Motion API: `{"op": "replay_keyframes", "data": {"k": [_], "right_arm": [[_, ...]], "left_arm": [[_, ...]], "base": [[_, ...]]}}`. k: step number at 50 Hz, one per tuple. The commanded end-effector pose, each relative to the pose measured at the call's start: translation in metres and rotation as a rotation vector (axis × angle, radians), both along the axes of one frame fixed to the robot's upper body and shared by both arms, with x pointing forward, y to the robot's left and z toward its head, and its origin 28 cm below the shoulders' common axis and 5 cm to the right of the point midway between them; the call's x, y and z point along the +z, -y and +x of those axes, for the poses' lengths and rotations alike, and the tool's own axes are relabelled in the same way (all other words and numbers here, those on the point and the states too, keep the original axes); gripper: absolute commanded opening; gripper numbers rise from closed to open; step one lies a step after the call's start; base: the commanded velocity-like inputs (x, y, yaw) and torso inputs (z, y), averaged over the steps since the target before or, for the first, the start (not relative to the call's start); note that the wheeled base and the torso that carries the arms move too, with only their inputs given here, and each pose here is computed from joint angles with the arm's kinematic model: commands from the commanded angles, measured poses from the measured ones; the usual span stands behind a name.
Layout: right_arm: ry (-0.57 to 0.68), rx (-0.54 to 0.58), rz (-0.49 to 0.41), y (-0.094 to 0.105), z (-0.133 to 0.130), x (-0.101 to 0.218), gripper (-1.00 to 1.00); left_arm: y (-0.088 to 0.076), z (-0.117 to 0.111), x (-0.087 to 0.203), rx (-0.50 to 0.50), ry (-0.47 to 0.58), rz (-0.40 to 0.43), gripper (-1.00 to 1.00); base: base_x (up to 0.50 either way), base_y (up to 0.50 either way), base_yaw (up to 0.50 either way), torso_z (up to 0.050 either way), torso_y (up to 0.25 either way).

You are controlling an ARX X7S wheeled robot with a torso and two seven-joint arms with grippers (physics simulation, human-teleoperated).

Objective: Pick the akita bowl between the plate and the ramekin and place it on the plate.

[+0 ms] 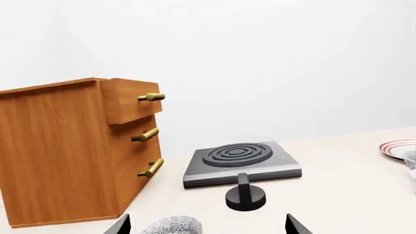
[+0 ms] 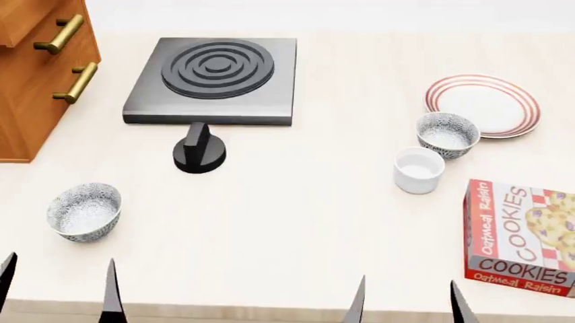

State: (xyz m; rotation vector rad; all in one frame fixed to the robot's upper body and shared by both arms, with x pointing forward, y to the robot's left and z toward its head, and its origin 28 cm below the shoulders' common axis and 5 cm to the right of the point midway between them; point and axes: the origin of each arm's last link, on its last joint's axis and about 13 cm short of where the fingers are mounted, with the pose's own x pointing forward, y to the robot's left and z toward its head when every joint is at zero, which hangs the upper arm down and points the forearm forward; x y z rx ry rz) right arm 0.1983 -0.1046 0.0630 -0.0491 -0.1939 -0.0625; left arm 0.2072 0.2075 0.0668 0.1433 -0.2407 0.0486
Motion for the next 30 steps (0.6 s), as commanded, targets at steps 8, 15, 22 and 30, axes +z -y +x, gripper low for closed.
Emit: {"op": "replay_keyframes", "data": {"k": [8, 15, 22, 30], "right_arm": [[0.142, 0.044, 0.008, 0.0059, -0.0091, 0.0249, 1.00], [0.156, 0.051, 0.001, 0.0063, -0.0114, 0.0253, 1.00], [0.157, 0.062, 0.003, 0.0065, -0.0114, 0.0246, 1.00], [0.161, 0.081, 0.014, 0.0067, -0.0123, 0.0257, 1.00]], "left_arm": [[-0.0048, -0.0054, 0.0151, -0.013, 0.092, -0.021, 1.00], [-0.0048, -0.0070, 0.0137, -0.024, 0.095, -0.024, 1.00], [-0.0053, -0.0064, 0.0144, -0.026, 0.100, -0.035, 1.00], [-0.0057, -0.0068, 0.0160, -0.034, 0.113, -0.041, 1.00]], "base": [[0.47, 0.00, 0.00, 0.000, 0.000], [0.50, 0.00, 0.00, 0.000, 0.000], [0.50, 0.00, 0.00, 0.000, 0.000], [0.50, 0.00, 0.00, 0.000, 0.000]]}}
